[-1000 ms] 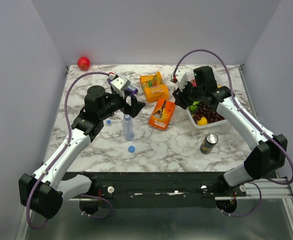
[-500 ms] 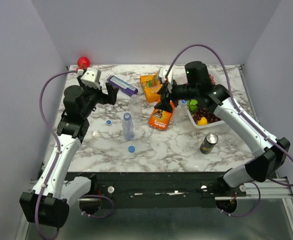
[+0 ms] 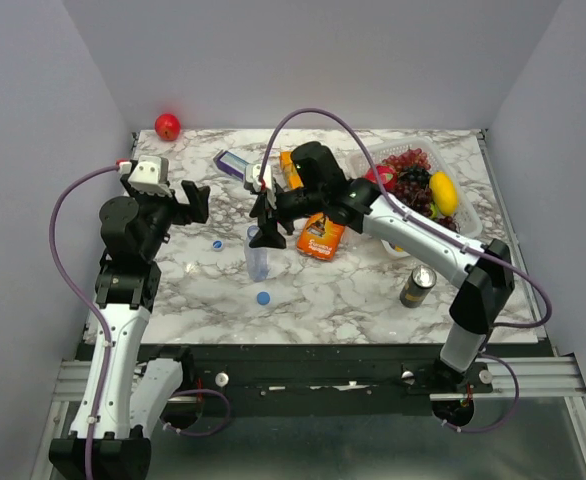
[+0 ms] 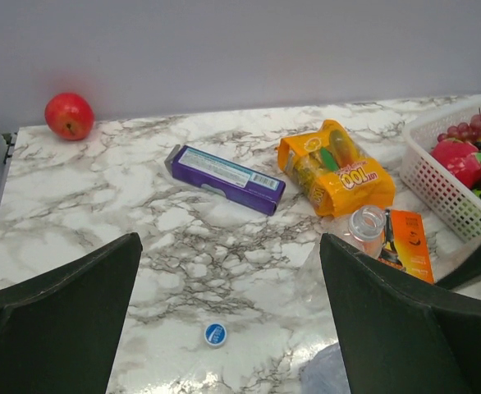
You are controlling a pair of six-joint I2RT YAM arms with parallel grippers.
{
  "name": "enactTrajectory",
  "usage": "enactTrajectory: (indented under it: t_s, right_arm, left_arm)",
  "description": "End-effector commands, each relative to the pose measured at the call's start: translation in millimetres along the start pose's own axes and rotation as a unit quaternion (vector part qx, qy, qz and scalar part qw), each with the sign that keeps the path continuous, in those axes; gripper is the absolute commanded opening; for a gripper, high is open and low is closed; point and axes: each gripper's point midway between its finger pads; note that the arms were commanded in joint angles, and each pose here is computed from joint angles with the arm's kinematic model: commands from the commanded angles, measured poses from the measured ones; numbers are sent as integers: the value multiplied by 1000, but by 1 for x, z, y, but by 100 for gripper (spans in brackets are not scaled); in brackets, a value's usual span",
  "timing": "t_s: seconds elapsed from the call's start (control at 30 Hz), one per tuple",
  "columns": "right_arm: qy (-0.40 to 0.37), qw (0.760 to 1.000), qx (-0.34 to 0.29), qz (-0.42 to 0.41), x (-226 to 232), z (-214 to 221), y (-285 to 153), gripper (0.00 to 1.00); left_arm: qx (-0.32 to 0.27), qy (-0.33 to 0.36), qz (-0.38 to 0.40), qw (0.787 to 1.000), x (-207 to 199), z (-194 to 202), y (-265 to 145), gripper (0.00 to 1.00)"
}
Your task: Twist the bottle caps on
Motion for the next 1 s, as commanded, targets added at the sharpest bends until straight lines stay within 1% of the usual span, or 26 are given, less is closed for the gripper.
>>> enactTrajectory:
  t_s: [0.0,0.17,0.27,0.37,0.4,0.47,0.5,0.53,0.57,0.63,0.67,0.7,0.73,0.77,0.83,0.87,0.93,0.97]
  right_arm:
    - [-6,1000,2,17,-16,1,13,77]
    - [4,1000,17,6,-13,19,26,75]
    - [8,1000,23,-1,-11,28,32,70]
    - [9,1000,26,0,-13,31,36,54]
    - [11,1000,28,0,-13,34,38,43]
    - [11,999,32,7,-15,33,36,35]
    - [5,999,30,13,-17,27,30,28]
    - [4,999,30,19,-18,23,26,25]
    - [3,999,35,24,-17,20,21,23]
    - [-3,999,24,33,-18,2,2,20]
    - [4,999,25,24,-13,-2,-6,19]
    - [5,999,23,25,-12,-8,-12,17]
    - [-2,999,15,34,-14,-22,-24,17]
    - [0,999,16,38,-14,-25,-30,17]
    - [-4,999,8,48,-17,-39,-42,17]
    - [-4,999,7,52,-17,-45,-48,17]
    - [4,998,2,64,-22,-53,-54,17]
    - [2,998,-6,69,-23,-62,-58,17]
  left_arm:
    - [29,-1,19,999,-5,16,-10,99]
    - [38,8,22,999,-4,21,-12,99]
    - [48,10,33,998,-6,28,-11,99]
    - [56,8,34,998,-5,35,-10,99]
    - [58,10,37,998,-5,37,-10,99]
    - [69,15,53,996,-8,45,-11,99]
    - [74,25,70,995,-12,49,-12,99]
    - [81,34,91,992,-18,53,-14,99]
    - [108,39,149,982,-35,67,-21,99]
    - [131,79,218,964,-50,80,-32,99]
    - [162,86,256,949,-59,94,-44,99]
    - [176,89,313,929,-74,102,-57,99]
    - [181,108,339,917,-78,108,-63,99]
    - [198,98,349,911,-81,116,-68,99]
    - [212,95,362,903,-85,125,-72,99]
    - [219,102,376,895,-91,131,-75,99]
    - [224,108,384,889,-95,138,-75,99]
    - [225,114,398,882,-104,143,-75,99]
Point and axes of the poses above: each gripper's point midway between its finger pads, its own y axis out along the fingers, its own x axis along the line the jaws close on, z = x × y, and after that the axes turned 13 degrees about -y, right-handed
